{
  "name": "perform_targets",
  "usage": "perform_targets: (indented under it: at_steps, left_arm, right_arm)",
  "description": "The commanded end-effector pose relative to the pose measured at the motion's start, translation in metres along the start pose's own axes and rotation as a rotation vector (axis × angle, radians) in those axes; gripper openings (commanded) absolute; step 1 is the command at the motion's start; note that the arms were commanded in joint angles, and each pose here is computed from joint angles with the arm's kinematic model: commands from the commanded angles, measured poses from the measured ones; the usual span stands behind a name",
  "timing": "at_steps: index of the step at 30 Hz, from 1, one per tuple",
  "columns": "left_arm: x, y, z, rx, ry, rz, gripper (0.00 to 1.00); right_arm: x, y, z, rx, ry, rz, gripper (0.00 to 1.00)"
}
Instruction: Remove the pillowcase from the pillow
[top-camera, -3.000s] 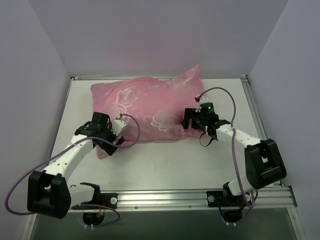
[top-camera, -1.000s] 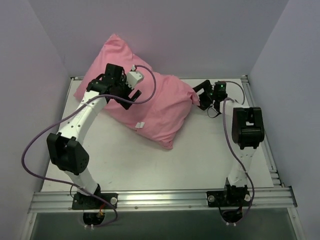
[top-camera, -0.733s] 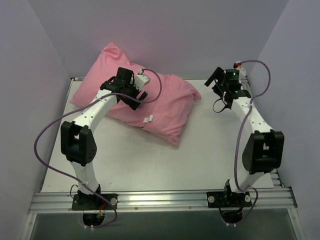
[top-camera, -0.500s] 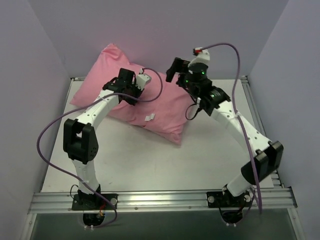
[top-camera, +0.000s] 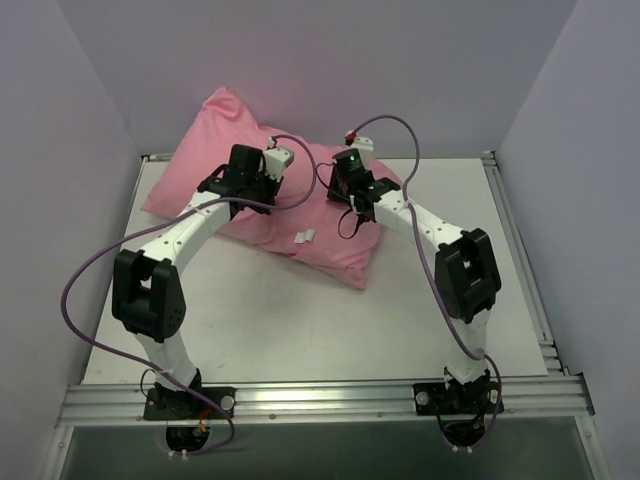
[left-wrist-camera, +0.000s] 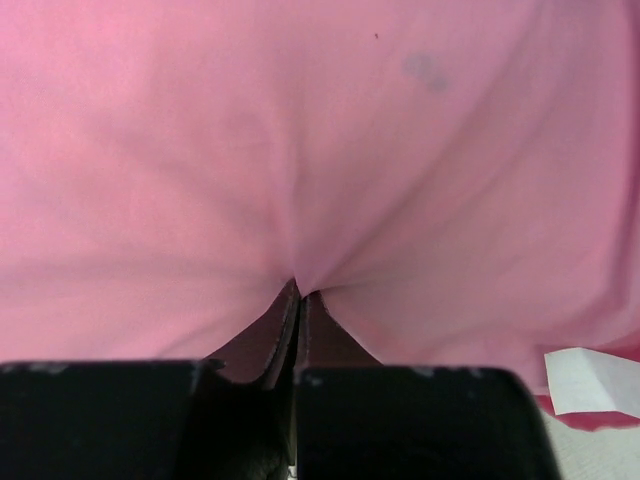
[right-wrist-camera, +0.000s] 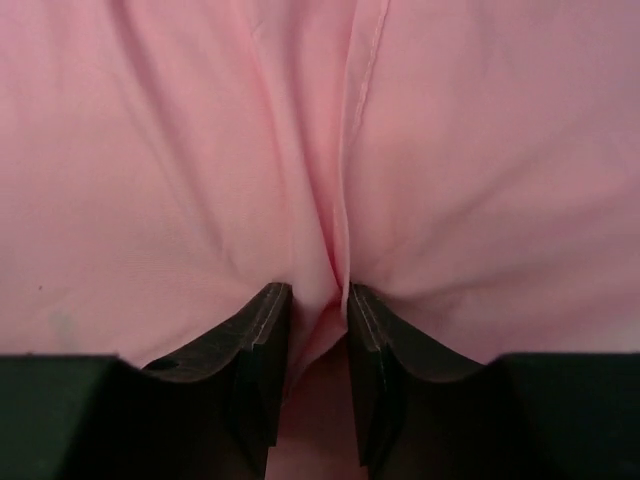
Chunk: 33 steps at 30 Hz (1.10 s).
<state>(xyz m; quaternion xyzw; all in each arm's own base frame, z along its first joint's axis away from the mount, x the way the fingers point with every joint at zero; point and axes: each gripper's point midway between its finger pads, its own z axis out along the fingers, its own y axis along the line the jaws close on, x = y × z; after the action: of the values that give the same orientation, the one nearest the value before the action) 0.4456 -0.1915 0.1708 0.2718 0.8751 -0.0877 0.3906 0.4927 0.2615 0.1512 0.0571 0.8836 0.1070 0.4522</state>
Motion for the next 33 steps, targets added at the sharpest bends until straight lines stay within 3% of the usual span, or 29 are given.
perform_targets:
  at_steps: [1,7,8,10,12,15,20,23,24,25,26,27,28,29,30,33]
  left_arm:
    - [-0.014,0.026,-0.010,-0.100,-0.057,-0.058,0.02]
    - [0.016,0.078,-0.003,-0.164,0.002,-0.166,0.02]
    - [0.019,0.079,-0.002,-0.160,0.012,-0.167,0.02]
    - [0.026,0.075,-0.001,-0.132,0.031,-0.166,0.02]
    - [0.029,0.067,-0.004,-0.095,0.029,-0.155,0.02]
    - [0.028,0.063,-0.010,-0.089,0.012,-0.151,0.02]
    - [0.021,0.102,-0.034,-0.150,-0.014,-0.197,0.03]
    - [-0.021,0.074,-0.060,-0.077,-0.091,-0.086,0.33]
    - [-0.037,0.057,-0.076,-0.049,-0.125,-0.017,0.51]
    - [-0.058,0.039,-0.088,-0.029,-0.170,0.042,0.61]
    - [-0.072,0.017,-0.097,0.001,-0.203,0.100,0.70]
    - [-0.088,-0.032,-0.109,0.080,-0.247,0.207,0.78]
    - [-0.096,-0.056,-0.116,0.112,-0.270,0.256,0.92]
    - [-0.105,-0.079,-0.122,0.138,-0.295,0.301,0.97]
    - [-0.098,-0.123,-0.112,0.210,-0.265,0.378,0.95]
    - [-0.077,-0.144,-0.060,0.153,-0.151,0.429,0.96]
  right_arm:
    - [-0.007,-0.039,-0.027,0.100,-0.021,0.017,0.27]
    - [-0.009,-0.099,-0.060,0.118,-0.054,0.095,0.28]
    - [0.010,-0.113,-0.057,0.139,-0.016,0.090,0.25]
    - [0.017,-0.130,-0.049,0.132,0.009,0.110,0.07]
    - [0.033,-0.142,-0.043,0.132,0.051,0.126,0.00]
    - [0.032,-0.144,-0.039,0.117,0.047,0.122,0.00]
    - [0.035,-0.133,-0.041,0.059,0.059,0.117,0.00]
    - [0.046,-0.100,-0.046,-0.105,0.066,0.146,0.00]
    - [0.049,-0.088,-0.048,-0.151,0.067,0.170,0.00]
    - [0.049,-0.080,-0.050,-0.196,0.050,0.186,0.00]
    - [0.050,-0.074,-0.053,-0.230,0.050,0.197,0.00]
    - [0.051,-0.065,-0.057,-0.285,0.058,0.213,0.00]
    - [0.043,-0.059,-0.061,-0.318,0.032,0.242,0.00]
    - [0.049,-0.062,-0.063,-0.323,0.041,0.252,0.00]
    - [0.046,-0.062,-0.065,-0.323,0.031,0.258,0.00]
    - [0.048,-0.074,-0.071,-0.293,0.021,0.278,0.00]
